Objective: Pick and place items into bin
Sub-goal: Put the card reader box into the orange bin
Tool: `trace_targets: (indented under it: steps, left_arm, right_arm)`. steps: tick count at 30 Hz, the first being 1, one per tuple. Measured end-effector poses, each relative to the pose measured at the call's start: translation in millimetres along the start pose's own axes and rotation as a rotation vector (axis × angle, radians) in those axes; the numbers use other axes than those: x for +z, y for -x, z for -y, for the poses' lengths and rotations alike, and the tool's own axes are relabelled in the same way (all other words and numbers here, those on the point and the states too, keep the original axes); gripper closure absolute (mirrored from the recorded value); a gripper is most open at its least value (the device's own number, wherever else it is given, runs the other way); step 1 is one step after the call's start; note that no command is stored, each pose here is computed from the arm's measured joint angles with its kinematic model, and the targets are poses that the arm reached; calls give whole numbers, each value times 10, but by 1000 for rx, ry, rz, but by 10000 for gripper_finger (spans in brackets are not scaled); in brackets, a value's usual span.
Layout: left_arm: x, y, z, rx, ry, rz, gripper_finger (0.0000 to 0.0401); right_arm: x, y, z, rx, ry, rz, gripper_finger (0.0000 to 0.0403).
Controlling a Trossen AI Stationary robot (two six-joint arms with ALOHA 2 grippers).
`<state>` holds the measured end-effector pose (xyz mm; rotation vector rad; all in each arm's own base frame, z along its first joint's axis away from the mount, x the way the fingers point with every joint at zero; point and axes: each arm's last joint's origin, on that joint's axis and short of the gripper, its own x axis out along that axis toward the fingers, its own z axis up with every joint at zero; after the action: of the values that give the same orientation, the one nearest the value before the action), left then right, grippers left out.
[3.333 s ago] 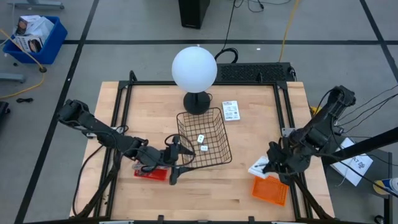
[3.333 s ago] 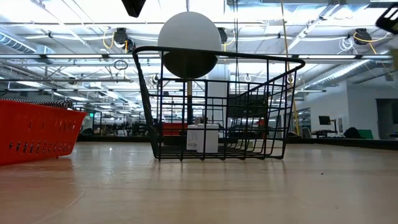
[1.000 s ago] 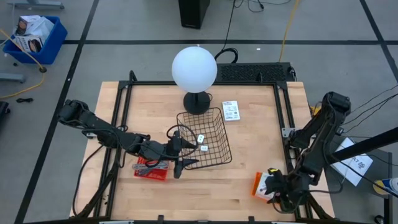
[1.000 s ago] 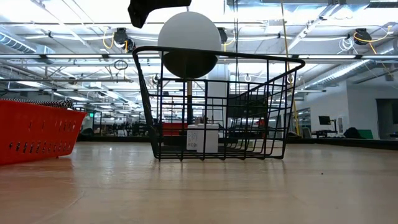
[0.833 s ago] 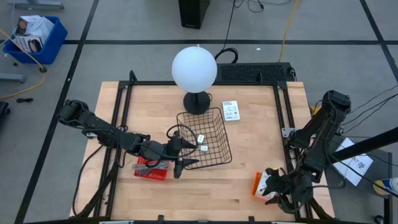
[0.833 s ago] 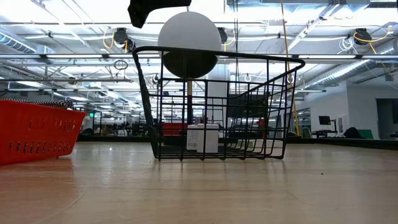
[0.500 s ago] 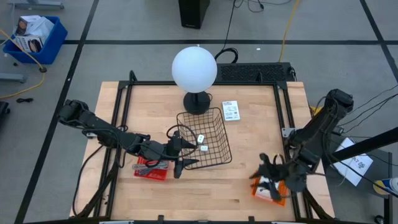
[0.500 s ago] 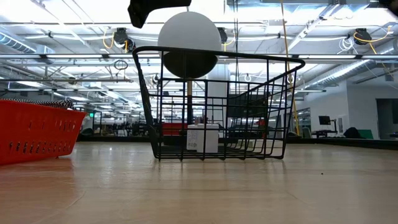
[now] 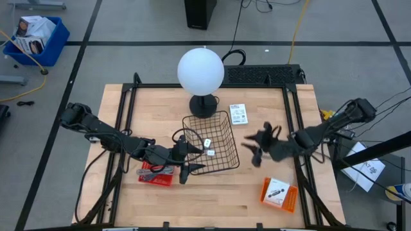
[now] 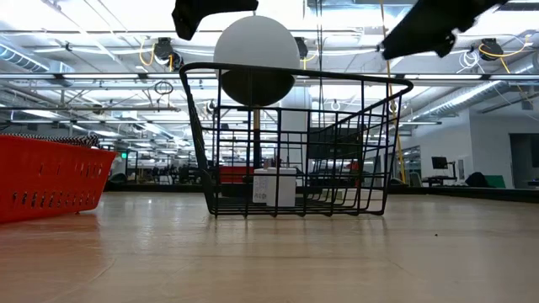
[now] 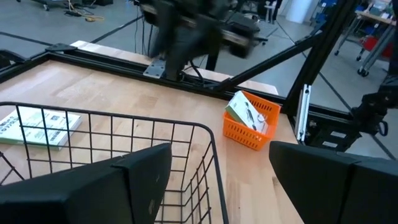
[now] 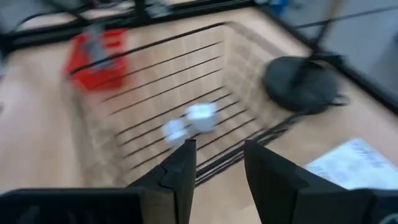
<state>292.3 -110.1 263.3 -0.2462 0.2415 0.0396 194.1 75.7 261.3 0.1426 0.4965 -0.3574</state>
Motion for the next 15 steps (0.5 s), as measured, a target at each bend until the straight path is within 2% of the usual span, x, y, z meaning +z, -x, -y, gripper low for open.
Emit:
trace_targets:
  steps: [4,7,11,15]
  left_arm:
    - [2,2,7,-3,-13,3,128]
    - [10,-11,-24,7,-11,4,128]
    - [48,-23,-49,10,14,32,139]
    - [97,-35,-73,9,35,72,177]
  right_arm:
    - [133,-131,275,-119,-67,16,278]
    - [207,-219,478,-145,-134,-5,289]
    - [263,-323,714,-139,-186,-53,337]
    - [306,-394,962,-162,-222,-78,394]
